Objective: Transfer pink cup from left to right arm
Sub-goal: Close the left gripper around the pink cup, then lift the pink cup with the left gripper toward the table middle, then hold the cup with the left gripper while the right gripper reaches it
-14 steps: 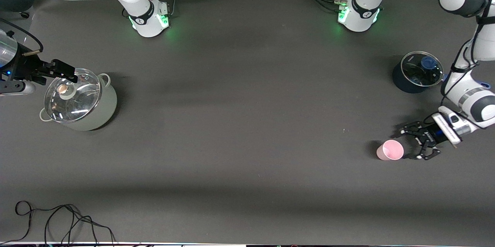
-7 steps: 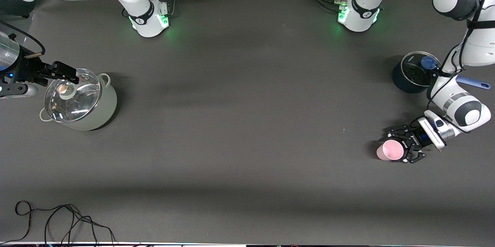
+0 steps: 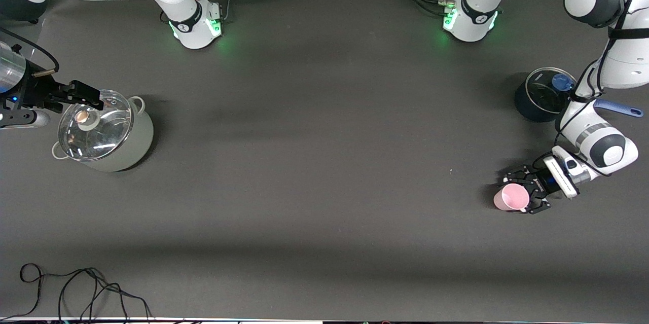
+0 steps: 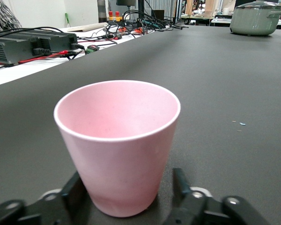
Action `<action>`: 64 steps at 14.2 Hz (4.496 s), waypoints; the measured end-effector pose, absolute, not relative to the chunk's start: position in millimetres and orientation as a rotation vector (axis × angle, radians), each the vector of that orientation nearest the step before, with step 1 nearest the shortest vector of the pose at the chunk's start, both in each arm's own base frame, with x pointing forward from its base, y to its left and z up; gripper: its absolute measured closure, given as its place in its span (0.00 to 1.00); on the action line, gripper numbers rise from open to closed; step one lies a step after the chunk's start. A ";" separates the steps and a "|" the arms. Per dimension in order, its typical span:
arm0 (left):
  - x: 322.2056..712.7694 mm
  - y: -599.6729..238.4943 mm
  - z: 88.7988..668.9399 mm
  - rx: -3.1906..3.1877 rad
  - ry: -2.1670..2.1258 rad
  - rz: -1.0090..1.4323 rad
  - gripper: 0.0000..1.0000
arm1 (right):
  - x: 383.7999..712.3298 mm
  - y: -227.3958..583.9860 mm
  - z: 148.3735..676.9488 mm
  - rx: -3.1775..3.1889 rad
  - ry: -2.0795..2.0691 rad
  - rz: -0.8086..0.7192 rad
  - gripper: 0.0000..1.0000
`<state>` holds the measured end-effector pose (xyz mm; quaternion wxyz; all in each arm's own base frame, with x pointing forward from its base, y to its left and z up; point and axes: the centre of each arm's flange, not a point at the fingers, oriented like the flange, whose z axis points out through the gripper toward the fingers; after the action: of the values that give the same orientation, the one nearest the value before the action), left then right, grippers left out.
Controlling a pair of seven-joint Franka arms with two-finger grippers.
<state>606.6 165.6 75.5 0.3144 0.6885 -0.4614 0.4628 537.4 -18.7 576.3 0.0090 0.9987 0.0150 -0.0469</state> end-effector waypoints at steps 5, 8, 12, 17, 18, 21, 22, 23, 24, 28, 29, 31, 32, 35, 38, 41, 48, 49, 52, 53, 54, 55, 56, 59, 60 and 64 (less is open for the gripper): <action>611.5 166.4 81.3 1.831 -1.184 1.208 0.36 | 537.6 -18.8 576.8 3.120 0.047 -0.145 0.00; 632.9 151.3 116.3 1.856 -1.129 1.170 0.36 | 537.9 -18.7 576.5 3.120 0.047 -0.145 0.00; 665.5 84.0 203.6 1.905 -1.047 1.067 0.36 | 538.8 -19.3 580.6 3.120 0.044 -0.132 0.00; 648.7 -35.7 291.7 1.885 -0.980 0.968 0.36 | 538.9 -21.0 587.1 3.131 -0.073 -0.121 0.02; 641.6 -58.8 302.6 1.877 -0.971 0.980 0.36 | 538.3 -18.6 590.9 3.150 -0.163 -0.126 0.02; 621.1 -136.1 332.2 1.874 -0.950 1.006 0.36 | 536.6 -5.3 614.1 3.185 -0.524 -0.139 0.04; 614.1 -160.8 341.3 1.877 -0.953 1.009 0.36 | 536.4 0.9 624.8 3.186 -0.641 -0.136 0.04; 607.3 -181.8 349.9 1.881 -0.960 1.020 0.36 | 536.2 7.8 635.5 3.187 -0.766 -0.137 0.04; 600.8 -200.8 359.7 1.885 -0.974 1.036 0.36 | 536.3 15.6 645.5 3.191 -0.901 -0.141 0.04; 560.4 -284.7 411.5 1.918 -1.078 1.127 0.36 | 532.7 79.2 681.7 3.150 -1.360 -0.213 0.04; 546.0 -306.0 424.4 1.919 -1.102 1.149 0.36 | 530.1 104.4 689.9 3.129 -1.423 -0.217 0.00; 519.0 -339.4 444.7 1.924 -1.140 1.188 0.36 | 525.1 157.9 702.5 3.081 -1.545 -0.226 0.00; 509.7 -349.6 451.1 1.923 -1.152 1.201 0.36 | 523.0 183.0 705.6 3.053 -1.603 -0.240 0.00; 501.7 -357.0 459.1 1.925 -1.154 1.215 0.36 | 514.9 251.3 703.6 2.987 -1.686 -0.297 0.00; 499.2 -360.0 462.6 1.934 -1.141 1.220 0.36 | 510.0 297.4 689.2 2.930 -1.732 -0.333 0.00; 496.2 -365.5 467.1 1.939 -1.123 1.221 0.36 | 503.6 343.2 676.9 2.896 -1.793 -0.299 0.00; 495.5 -365.5 467.3 1.952 -1.113 1.223 0.36 | 512.9 418.6 641.0 2.913 -1.842 -0.218 0.00; 495.6 -365.2 467.3 1.955 -1.112 1.225 0.36 | 516.8 420.3 635.2 2.907 -1.845 -0.217 0.00; 495.7 -365.1 467.3 1.957 -1.110 1.226 0.36 | 524.4 424.9 618.2 2.884 -1.839 -0.219 0.00; 495.6 -365.1 467.3 1.957 -1.110 1.225 0.36 | 527.0 426.6 613.7 2.879 -1.836 -0.213 0.00; 495.6 -365.1 467.3 1.957 -1.110 1.225 0.36 | 529.3 429.0 610.0 2.877 -1.833 -0.209 0.00; 495.6 -365.1 467.2 1.957 -1.110 1.225 0.36 | 531.0 432.9 605.8 2.877 -1.826 -0.206 0.00; 495.8 -364.1 465.9 1.963 -1.108 1.225 0.36 | 531.7 437.3 604.0 2.882 -1.818 -0.197 0.00; 495.4 -364.9 465.7 1.963 -1.109 1.224 0.36 | 531.1 448.7 599.8 2.897 -1.799 -0.194 0.00; 495.3 -364.9 465.8 1.963 -1.109 1.224 0.36 | 532.1 450.3 599.4 2.903 -1.803 -0.190 0.00; 495.3 -365.0 465.8 1.963 -1.108 1.224 0.36 | 534.1 450.7 597.7 2.904 -1.806 -0.179 0.02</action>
<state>495.3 -365.0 465.8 0.2844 0.7337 -0.4143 0.4574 534.1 450.7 597.7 -0.1412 0.8395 -0.5222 -0.0516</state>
